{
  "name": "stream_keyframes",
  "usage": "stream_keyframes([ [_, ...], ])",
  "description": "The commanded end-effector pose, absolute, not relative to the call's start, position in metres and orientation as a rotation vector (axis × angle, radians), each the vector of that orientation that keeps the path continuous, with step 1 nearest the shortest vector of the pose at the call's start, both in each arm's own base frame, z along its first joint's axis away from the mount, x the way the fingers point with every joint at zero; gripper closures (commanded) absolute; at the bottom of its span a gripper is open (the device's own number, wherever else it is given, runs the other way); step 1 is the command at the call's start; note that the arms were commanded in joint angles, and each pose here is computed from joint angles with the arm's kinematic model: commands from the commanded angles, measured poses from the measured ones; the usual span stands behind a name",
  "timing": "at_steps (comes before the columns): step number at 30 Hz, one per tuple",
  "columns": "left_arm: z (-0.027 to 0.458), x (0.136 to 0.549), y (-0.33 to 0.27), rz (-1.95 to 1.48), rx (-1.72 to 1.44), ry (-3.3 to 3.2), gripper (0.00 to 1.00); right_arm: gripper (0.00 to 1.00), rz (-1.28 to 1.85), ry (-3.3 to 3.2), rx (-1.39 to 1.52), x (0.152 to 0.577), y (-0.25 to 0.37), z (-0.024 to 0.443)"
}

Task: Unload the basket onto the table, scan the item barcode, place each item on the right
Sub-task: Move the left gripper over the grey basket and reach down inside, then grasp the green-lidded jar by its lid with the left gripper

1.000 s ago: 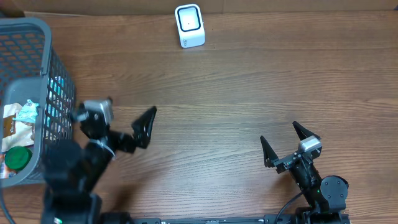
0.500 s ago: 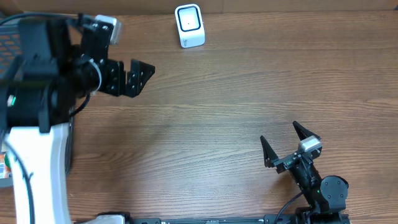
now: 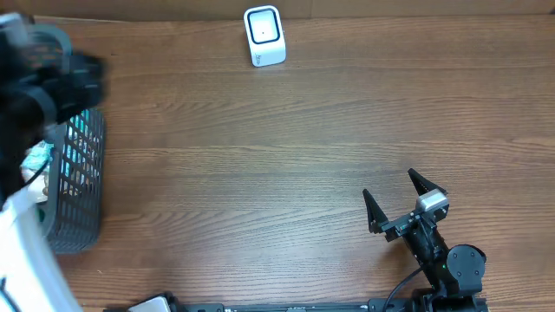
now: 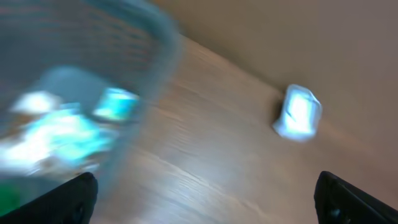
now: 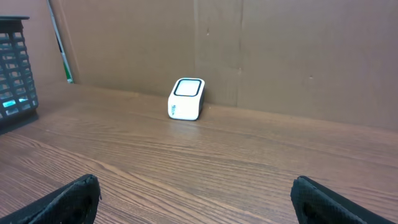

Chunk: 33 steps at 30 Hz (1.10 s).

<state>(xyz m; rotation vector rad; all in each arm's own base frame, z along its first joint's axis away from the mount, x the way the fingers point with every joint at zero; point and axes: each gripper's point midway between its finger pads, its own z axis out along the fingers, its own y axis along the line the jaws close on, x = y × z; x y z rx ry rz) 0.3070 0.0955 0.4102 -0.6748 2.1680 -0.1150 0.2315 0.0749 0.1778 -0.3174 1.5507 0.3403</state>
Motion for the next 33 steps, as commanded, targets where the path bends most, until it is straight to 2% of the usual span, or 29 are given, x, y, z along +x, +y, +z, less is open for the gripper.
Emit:
stream_keyframes([
  [1,0.421,0.266,0.154,0.075,-1.009,2.011,0.05,0.0,0.336,1.547,-0.308,0.232,0.073,0.176],
  [4,0.396,0.251,0.189,0.072,-1.261,1.956,0.06,0.0,0.336,1.548,-0.308,0.232,0.073,0.176],
  [13,0.311,0.227,0.232,0.223,-1.525,2.087,0.05,0.0,0.336,1.547,-0.308,0.232,0.073,0.176],
  [22,0.243,0.201,0.258,0.293,-1.554,2.26,0.01,0.0,0.336,1.548,-0.308,0.232,0.073,0.176],
  [26,0.206,0.198,0.272,0.319,-1.53,2.409,0.06,0.0,0.336,1.548,-0.308,0.232,0.073,0.176],
  [28,0.195,0.198,0.278,0.347,-1.508,2.474,0.17,0.0,0.336,1.547,-0.308,0.232,0.073,0.176],
  [33,0.167,0.199,0.289,0.366,-1.533,2.554,0.17,0.0,0.336,1.547,-0.308,0.232,0.073,0.176],
])
